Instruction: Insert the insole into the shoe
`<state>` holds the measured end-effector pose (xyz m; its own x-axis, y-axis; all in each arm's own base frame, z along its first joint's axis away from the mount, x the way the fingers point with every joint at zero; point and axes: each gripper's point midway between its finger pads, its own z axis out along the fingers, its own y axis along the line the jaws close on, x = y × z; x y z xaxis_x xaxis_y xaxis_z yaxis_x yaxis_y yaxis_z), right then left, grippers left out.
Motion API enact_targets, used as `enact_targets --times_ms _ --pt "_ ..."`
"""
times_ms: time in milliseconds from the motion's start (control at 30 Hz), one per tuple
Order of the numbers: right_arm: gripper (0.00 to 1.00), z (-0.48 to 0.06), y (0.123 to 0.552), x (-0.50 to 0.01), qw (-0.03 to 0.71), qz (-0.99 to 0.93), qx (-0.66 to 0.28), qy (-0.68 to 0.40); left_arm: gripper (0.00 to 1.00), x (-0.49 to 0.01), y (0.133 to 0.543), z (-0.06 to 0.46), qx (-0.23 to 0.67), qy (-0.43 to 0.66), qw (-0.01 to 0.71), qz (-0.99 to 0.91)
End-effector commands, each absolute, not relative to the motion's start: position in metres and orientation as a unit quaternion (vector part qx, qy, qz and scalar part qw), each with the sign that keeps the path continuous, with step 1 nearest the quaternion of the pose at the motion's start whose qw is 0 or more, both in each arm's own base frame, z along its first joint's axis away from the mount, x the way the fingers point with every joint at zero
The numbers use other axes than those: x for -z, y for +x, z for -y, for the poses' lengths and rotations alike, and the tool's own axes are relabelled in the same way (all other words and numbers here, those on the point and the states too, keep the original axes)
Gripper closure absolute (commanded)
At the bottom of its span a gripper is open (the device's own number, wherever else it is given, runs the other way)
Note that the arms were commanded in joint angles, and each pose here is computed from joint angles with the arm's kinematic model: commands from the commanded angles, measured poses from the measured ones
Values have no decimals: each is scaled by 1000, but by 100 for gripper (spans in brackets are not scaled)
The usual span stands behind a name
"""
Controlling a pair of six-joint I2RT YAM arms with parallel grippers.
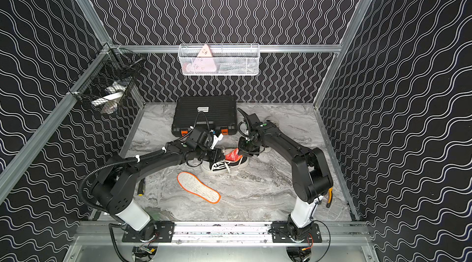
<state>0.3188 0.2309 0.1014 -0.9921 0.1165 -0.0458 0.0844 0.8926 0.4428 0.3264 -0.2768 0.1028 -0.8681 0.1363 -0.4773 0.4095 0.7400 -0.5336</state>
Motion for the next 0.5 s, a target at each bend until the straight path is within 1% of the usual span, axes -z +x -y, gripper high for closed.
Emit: enact_targets --times_ms 0,100,267,467 --pt "88 -239 326 -105 47 -967 -244 60 100 -109 332 283 338 156 220 -902" --pt "90 -251 330 -105 47 -965 -253 57 100 -110 329 287 342 166 219 -899" --pt "91 -262 335 -97 40 -970 -237 48 100 -113 330 287 341 166 226 -897" --pt "91 -253 329 -82 28 -983 -180 27 100 -117 330 285 340 165 232 -896"
